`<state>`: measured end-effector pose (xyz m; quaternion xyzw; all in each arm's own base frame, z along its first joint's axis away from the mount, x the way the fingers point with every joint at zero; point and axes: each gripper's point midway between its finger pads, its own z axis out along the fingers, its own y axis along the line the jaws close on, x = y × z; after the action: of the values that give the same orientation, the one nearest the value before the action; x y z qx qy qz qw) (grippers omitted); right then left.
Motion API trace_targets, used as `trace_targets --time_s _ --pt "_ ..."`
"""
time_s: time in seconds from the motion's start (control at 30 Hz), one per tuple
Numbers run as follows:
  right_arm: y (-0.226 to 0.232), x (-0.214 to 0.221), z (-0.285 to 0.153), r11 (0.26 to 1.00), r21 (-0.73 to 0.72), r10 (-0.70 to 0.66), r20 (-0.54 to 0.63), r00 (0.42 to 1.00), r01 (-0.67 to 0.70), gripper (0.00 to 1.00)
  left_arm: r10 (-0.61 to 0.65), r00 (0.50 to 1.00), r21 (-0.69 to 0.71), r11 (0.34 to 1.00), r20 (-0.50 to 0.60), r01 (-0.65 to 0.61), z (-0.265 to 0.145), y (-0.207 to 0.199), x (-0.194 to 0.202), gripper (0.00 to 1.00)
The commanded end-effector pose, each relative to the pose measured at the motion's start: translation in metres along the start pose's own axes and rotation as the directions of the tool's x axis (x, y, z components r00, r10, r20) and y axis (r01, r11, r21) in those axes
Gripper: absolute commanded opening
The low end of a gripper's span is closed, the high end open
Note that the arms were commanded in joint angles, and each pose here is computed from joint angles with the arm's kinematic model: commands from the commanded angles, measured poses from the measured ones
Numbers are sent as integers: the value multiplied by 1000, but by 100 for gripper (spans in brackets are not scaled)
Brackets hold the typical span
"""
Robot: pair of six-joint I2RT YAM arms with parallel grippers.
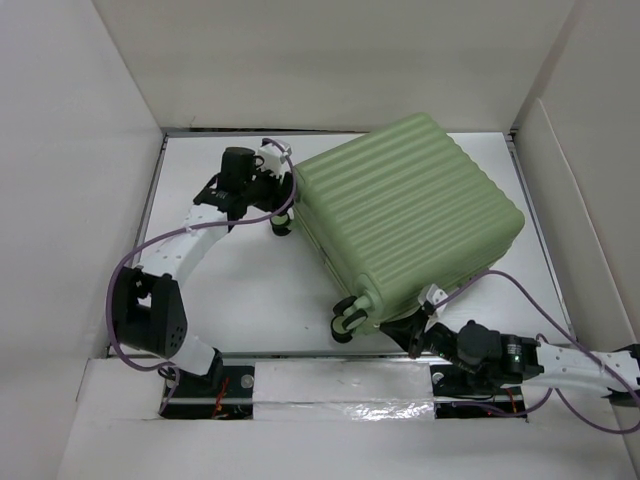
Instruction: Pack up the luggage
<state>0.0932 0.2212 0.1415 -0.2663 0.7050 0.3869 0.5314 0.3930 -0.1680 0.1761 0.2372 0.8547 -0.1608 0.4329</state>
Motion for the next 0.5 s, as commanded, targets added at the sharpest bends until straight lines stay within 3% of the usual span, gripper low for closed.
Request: trace_targets --time_s 0.0,0.2,0.3,0.37,0.47 --pt "-21 -32 -6 992 125 23 89 996 -34 0 27 985 75 996 172 -41 -10 -17 -59 0" --pt "-40 -45 -11 969 238 31 124 992 -60 0 -96 958 105 992 271 70 -25 -31 -66 0" --pt "-55 -70 -15 948 317 -21 165 986 -32 0 -219 886 188 970 410 153 -42 -53 -78 0" --pt "-65 -91 -20 930 367 -76 179 981 5 0 -213 864 220 968 455 123 -44 -83 -82 0" --pt "-78 -106 -15 905 424 -118 168 979 37 0 -202 877 218 969 436 115 -38 -106 -66 0"
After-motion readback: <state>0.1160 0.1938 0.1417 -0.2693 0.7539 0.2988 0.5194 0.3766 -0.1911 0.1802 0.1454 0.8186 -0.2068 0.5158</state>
